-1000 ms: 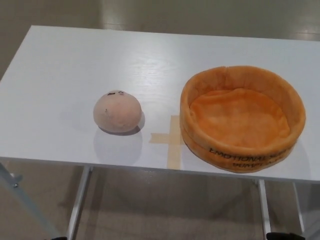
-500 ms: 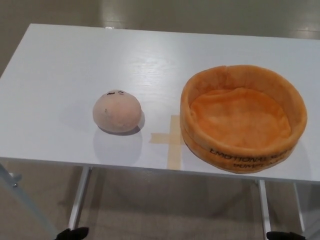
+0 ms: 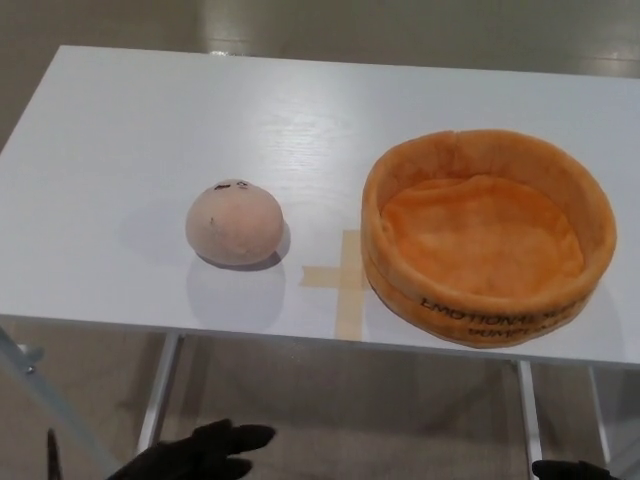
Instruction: Use the left hand to pick up the pink round toy on the left and place it inside the orange plate on the desk.
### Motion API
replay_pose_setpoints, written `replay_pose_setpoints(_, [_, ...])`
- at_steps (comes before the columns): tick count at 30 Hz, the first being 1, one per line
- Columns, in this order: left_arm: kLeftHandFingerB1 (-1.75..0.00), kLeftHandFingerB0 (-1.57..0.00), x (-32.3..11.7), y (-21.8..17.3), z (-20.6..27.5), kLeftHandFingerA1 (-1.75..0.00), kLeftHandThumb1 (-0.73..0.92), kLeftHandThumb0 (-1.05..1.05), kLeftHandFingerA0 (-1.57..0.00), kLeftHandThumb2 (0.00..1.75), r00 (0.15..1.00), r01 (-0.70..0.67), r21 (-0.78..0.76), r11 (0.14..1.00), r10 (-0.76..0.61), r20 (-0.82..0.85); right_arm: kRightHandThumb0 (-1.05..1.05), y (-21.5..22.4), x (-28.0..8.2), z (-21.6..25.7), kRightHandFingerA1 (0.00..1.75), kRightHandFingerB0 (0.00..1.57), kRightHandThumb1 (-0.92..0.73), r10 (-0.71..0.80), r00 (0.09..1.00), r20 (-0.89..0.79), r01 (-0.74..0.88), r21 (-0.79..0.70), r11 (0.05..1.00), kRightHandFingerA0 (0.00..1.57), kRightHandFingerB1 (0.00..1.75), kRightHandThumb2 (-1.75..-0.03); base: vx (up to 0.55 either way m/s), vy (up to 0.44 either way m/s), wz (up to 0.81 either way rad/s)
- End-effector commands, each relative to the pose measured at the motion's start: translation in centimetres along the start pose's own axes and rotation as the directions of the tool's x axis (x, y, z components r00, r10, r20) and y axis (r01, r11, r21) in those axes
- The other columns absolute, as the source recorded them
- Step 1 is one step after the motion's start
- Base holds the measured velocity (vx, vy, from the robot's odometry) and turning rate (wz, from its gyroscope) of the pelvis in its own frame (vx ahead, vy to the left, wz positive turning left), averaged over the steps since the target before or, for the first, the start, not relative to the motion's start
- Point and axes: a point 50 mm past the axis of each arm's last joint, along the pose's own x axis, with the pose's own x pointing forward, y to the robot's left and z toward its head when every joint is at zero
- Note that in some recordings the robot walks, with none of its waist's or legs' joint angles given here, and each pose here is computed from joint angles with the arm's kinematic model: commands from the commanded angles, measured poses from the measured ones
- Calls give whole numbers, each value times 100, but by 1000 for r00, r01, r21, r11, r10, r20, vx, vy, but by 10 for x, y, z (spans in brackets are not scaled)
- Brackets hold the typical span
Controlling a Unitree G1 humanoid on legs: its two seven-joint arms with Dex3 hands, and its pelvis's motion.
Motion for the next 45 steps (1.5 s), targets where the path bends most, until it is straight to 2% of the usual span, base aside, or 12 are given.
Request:
replay_pose_setpoints(1, [-35, -21, -14, -34, 75, -40, 52, -43, -22, 66, 826, 518, 26, 855, -508, 242, -31, -3, 1, 2, 59, 66, -55, -17, 1000, 18, 17, 0, 1000, 65, 52, -55, 0, 0, 0])
replay_pose_setpoints(13, [-35, -18, -32, -14, 149, -39, 51, -46, -19, 68, 740, 457, 200, 867, -495, 455, -33, -3, 2, 5, 60, 66, -55, -11, 1000, 27, 11, -15, 1000, 65, 52, -55, 0, 0, 0])
replay_pose_setpoints(17, [-32, -18, -37, 0, 174, -36, 50, -39, -18, 63, 738, 307, 206, 929, -369, 565, -29, -2, 3, 7, 62, 68, -54, -12, 1000, 24, 12, 11, 1000, 66, 53, -55, 0, 0, 0])
replay_pose_setpoints(18, [-30, -18, -35, 7, 179, -36, 49, -27, -17, 58, 737, 256, 196, 946, -323, 594, -31, -2, 2, 7, 62, 69, -54, -12, 1000, 27, 12, 0, 1000, 67, 54, -55, 0, 0, 0])
replay_pose_setpoints(23, [-30, -20, -25, 38, 193, -35, 47, -25, -19, 56, 745, 47, 173, 984, -150, 650, -31, -2, 3, 6, 59, 69, -54, -8, 1000, 23, 9, -20, 1000, 67, 52, -55, 0, 0, 0])
replay_pose_setpoints(24, [-50, -8, -19, 54, 198, -52, 31, -16, -10, 84, 763, -130, 244, 961, -60, 643, -33, -2, 2, 6, 61, 68, -54, -9, 1000, 25, 10, -23, 1000, 67, 52, -55, 0, 0, 0])
replay_pose_setpoints(25, [-50, -6, -13, 64, 201, -52, 32, -15, -8, 84, 764, -222, 285, 933, -15, 645, -32, -2, 2, 6, 60, 69, -54, -12, 1000, 22, 13, -30, 999, 67, 52, -55, 0, 0, 0])
replay_pose_setpoints(30, [-47, 0, 1, 82, 201, -51, 35, -16, -2, 85, 765, -319, 325, 891, 39, 643, -32, -2, 2, 6, 62, 70, -54, -8, 1000, 20, 8, -16, 1000, 68, 53, -55, 0, 0, 0])
replay_pose_setpoints(31, [-29, -17, 11, 93, 198, -26, 41, -25, -8, 54, 780, -358, 336, 871, 82, 620, -31, -1, 2, 6, 61, 70, -54, -6, 1000, 21, 6, -7, 1000, 67, 54, -55, 0, 0, 0])
replay_pose_setpoints(39, [-29, -16, 40, 121, 186, -24, 41, -27, -3, 53, 851, -453, 487, 746, 200, 485, -30, 0, 1, 5, 63, 71, -54, -4, 1000, 28, 5, -21, 1000, 68, 55, -55, 0, 0, 0])
replay_pose_setpoints(43, [-35, -9, 55, 134, 177, -20, 29, -34, 0, 66, 875, -473, 598, 647, 264, 407, -30, 0, 1, 4, 63, 70, -55, 7, 1000, 12, -7, -3, 1000, 68, 54, -56, 0, 0, 0])
replay_pose_setpoints(45, [-27, -12, 58, 136, 175, -21, 39, -33, 0, 53, 879, -469, 611, 637, 274, 389, -29, 0, 1, 3, 63, 71, -55, 7, 1000, 13, -7, 0, 1000, 69, 54, -56, 0, 0, 0])
